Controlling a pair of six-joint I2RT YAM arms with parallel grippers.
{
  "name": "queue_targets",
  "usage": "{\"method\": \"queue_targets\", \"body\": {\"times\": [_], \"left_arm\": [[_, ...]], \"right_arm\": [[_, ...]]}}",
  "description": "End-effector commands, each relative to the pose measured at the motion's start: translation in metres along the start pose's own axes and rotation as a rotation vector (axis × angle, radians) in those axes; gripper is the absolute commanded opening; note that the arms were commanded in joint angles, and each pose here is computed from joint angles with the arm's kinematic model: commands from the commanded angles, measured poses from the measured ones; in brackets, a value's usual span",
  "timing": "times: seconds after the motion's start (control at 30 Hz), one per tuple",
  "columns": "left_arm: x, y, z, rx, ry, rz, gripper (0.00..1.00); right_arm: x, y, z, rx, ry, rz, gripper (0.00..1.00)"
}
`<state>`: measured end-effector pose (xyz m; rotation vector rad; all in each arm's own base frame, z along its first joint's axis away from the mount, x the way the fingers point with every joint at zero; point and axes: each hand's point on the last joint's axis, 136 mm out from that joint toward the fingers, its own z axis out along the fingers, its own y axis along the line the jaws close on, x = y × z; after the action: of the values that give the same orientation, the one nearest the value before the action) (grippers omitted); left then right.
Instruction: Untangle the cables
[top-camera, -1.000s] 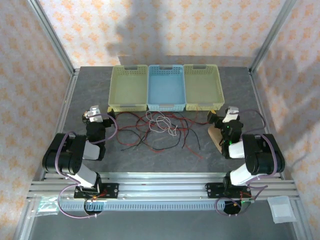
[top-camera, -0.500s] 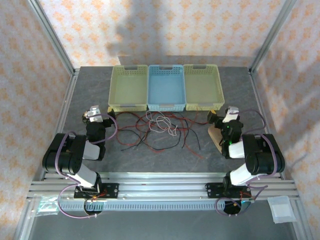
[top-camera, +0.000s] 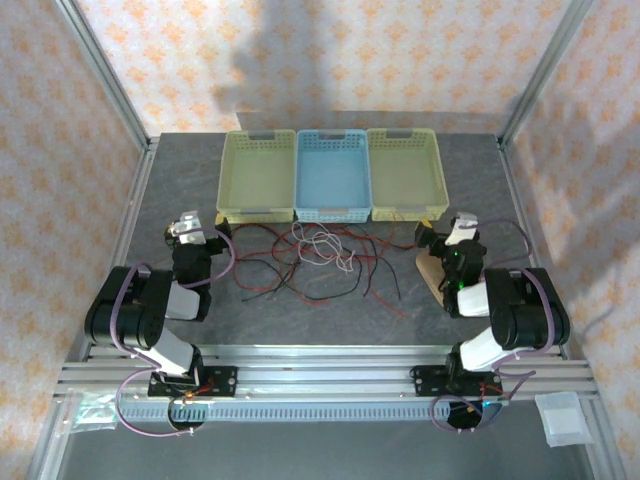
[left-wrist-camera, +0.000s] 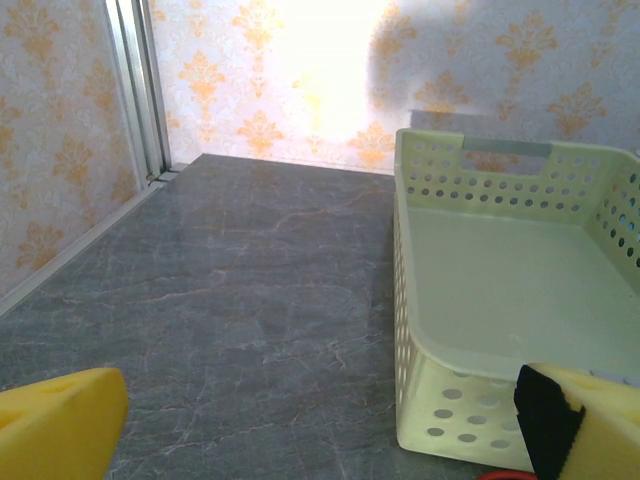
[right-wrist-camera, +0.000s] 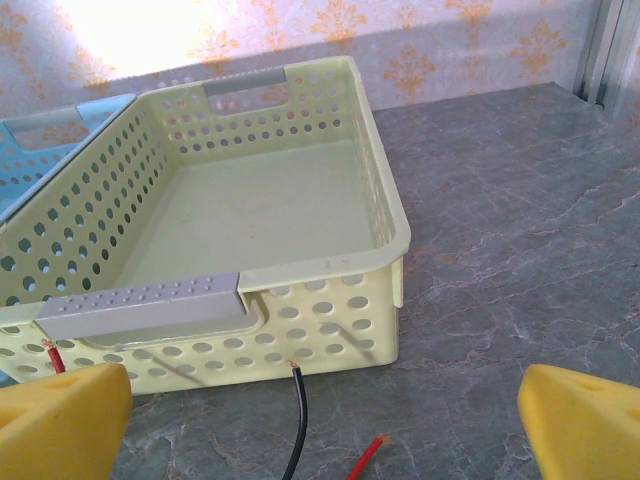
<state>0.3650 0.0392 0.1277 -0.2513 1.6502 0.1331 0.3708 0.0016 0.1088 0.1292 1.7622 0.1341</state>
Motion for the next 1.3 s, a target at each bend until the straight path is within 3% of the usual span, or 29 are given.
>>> {"method": "queue_targets", "body": {"times": [0.0, 0.27, 0.47, 0.67, 0.8, 0.93, 1.13, 1.27], "left_arm": [[-0.023, -0.001, -0.015, 0.002, -0.086, -0.004, 1.0], [-0.056, 0.008, -0.03, -0.099, -0.051, -0.07, 0.99], [-0.067, 0.049, -0.039, -0.379, 0.046, -0.222, 0.99], [-0.062, 0.071, -0.052, -0.583, 0.174, -0.344, 1.0], [-0.059, 0.052, -0.046, -0.485, 0.257, -0.38, 1.0], [-0.055, 0.024, -0.042, -0.346, 0.326, -0.414, 0.99], [-0.056, -0.03, -0.049, -0.234, 0.384, -0.334, 0.99], [-0.054, -0.074, -0.058, -0.131, 0.406, -0.306, 0.99]], "right_arm": [[-0.021, 0.002, -0.001, 0.003, -0.066, -0.011, 1.0], [-0.064, 0.004, -0.013, 0.042, -0.104, 0.027, 1.0], [-0.103, 0.023, -0.016, -0.031, -0.099, 0.143, 1.0], [-0.108, -0.011, -0.025, 0.191, -0.034, 0.441, 1.0], [-0.109, -0.025, -0.031, 0.303, 0.013, 0.546, 1.0], [-0.108, -0.008, -0.027, 0.212, 0.082, 0.533, 1.0], [-0.098, 0.009, -0.016, 0.155, 0.224, 0.503, 1.0], [-0.095, 0.023, -0.016, 0.137, 0.244, 0.467, 1.0]]}}
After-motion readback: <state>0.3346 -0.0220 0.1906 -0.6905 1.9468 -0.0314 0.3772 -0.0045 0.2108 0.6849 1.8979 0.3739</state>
